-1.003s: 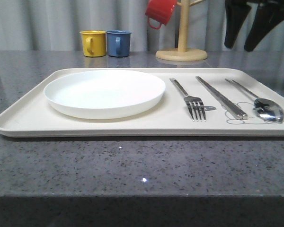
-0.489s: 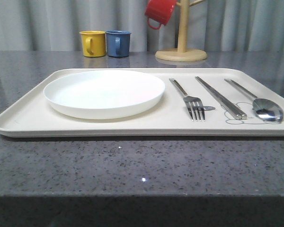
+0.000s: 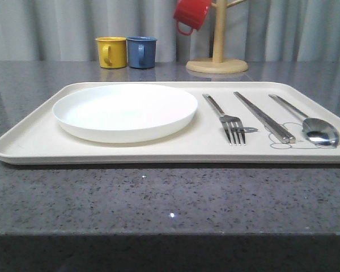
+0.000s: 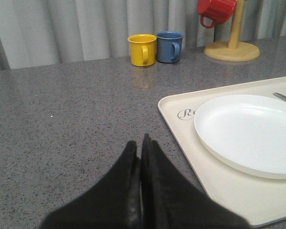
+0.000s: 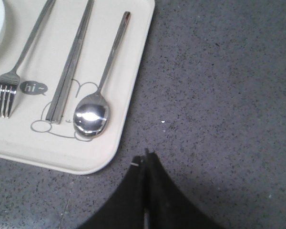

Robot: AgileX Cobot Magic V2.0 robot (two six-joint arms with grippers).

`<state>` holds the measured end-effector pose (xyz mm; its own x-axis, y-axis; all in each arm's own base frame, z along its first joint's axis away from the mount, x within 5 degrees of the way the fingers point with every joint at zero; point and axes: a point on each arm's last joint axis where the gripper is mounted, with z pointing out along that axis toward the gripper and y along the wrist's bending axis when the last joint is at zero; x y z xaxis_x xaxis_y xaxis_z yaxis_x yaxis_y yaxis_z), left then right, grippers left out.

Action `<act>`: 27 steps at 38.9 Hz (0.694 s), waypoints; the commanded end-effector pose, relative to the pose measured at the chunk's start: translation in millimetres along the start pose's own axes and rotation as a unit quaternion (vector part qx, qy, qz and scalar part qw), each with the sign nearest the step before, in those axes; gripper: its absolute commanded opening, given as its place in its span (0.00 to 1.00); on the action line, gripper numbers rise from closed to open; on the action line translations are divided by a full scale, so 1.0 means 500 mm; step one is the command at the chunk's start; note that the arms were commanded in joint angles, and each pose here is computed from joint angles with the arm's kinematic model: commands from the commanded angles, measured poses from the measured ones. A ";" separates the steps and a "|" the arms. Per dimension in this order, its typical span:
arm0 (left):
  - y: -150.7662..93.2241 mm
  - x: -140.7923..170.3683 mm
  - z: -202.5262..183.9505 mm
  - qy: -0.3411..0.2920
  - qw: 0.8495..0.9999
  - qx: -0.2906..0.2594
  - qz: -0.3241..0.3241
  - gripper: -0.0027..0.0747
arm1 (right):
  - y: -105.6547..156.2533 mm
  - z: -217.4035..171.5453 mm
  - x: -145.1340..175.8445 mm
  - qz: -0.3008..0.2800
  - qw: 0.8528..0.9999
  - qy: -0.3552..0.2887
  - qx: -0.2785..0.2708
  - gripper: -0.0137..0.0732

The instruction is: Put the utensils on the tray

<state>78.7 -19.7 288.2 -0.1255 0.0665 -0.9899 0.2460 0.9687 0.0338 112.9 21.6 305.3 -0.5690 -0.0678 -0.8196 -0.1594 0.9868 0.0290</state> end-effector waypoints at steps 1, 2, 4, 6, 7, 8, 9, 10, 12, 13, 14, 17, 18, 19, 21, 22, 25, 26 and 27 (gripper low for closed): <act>0.002 -0.032 -0.003 -0.050 0.999 -0.003 -0.008 0.01 | -0.003 -0.033 0.025 -0.012 0.993 -0.116 -0.002 0.09; 0.002 -0.032 -0.003 -0.050 0.999 -0.003 -0.008 0.01 | -0.003 -0.038 0.037 -0.012 0.992 -0.127 -0.002 0.09; 0.002 -0.032 -0.003 -0.050 0.999 -0.003 -0.008 0.01 | -0.005 -0.055 0.062 -0.011 0.988 -0.156 -0.003 0.09; 0.002 -0.032 -0.003 -0.050 0.999 -0.003 -0.008 0.01 | -0.006 -0.065 0.083 -0.011 0.984 -0.178 -0.004 0.09; 0.002 -0.032 -0.003 -0.050 0.999 -0.003 -0.008 0.01 | -0.006 -0.076 0.091 -0.011 0.980 -0.197 -0.005 0.09; 0.002 -0.032 -0.003 -0.050 0.999 -0.003 -0.008 0.01 | -0.007 -0.083 0.097 -0.010 0.977 -0.212 -0.006 0.09; 0.002 -0.032 -0.003 -0.050 0.999 -0.003 -0.008 0.01 | -0.007 -0.093 0.101 -0.010 0.973 -0.230 -0.006 0.09; 0.002 -0.032 -0.003 -0.050 0.999 -0.003 -0.008 0.01 | -0.007 -0.101 0.103 -0.010 0.970 -0.242 -0.007 0.09; 0.002 -0.032 -0.003 -0.050 0.999 -0.003 -0.008 0.01 | -0.008 -0.113 0.108 -0.009 0.966 -0.259 -0.008 0.09; 0.002 -0.032 -0.003 -0.050 0.999 -0.003 -0.008 0.01 | -0.008 -0.117 0.109 -0.009 0.964 -0.265 -0.008 0.09; 0.002 -0.032 -0.003 -0.050 0.999 -0.003 -0.008 0.01 | -0.008 -0.119 0.110 -0.009 0.963 -0.269 -0.008 0.09; 0.002 -0.032 -0.003 -0.050 0.999 -0.003 -0.008 0.01 | -0.008 -0.123 0.112 -0.009 0.962 -0.274 -0.008 0.09; 0.002 -0.032 -0.003 -0.050 0.999 -0.003 -0.008 0.01 | -0.008 -0.123 0.112 -0.009 0.962 -0.274 -0.008 0.09; 0.002 -0.032 -0.003 -0.050 0.999 -0.003 -0.008 0.01 | -0.008 -0.123 0.112 -0.009 0.962 -0.274 -0.008 0.09; 0.002 -0.032 -0.003 -0.050 0.999 -0.003 -0.008 0.01 | -0.008 -0.123 0.112 -0.009 0.962 -0.274 -0.008 0.09; 0.002 -0.032 -0.003 -0.050 0.999 -0.003 -0.008 0.01 | -0.008 -0.123 0.112 -0.009 0.962 -0.274 -0.008 0.09; 0.002 -0.032 -0.003 -0.050 0.999 -0.003 -0.008 0.01 | -0.008 -0.123 0.112 -0.009 0.962 -0.274 -0.008 0.09; 0.002 -0.032 -0.003 -0.050 0.999 -0.003 -0.008 0.01 | -0.008 -0.123 0.112 -0.009 0.962 -0.274 -0.008 0.09; 0.002 -0.032 -0.003 -0.050 0.999 -0.003 -0.008 0.01 | -0.008 -0.123 0.112 -0.009 0.962 -0.274 -0.008 0.09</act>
<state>78.7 -19.7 288.2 -0.1255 0.0665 -0.9899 0.2460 0.9687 0.0338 32.0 5.0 279.8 -0.1562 0.0091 -0.9877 -0.1795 0.9830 0.0375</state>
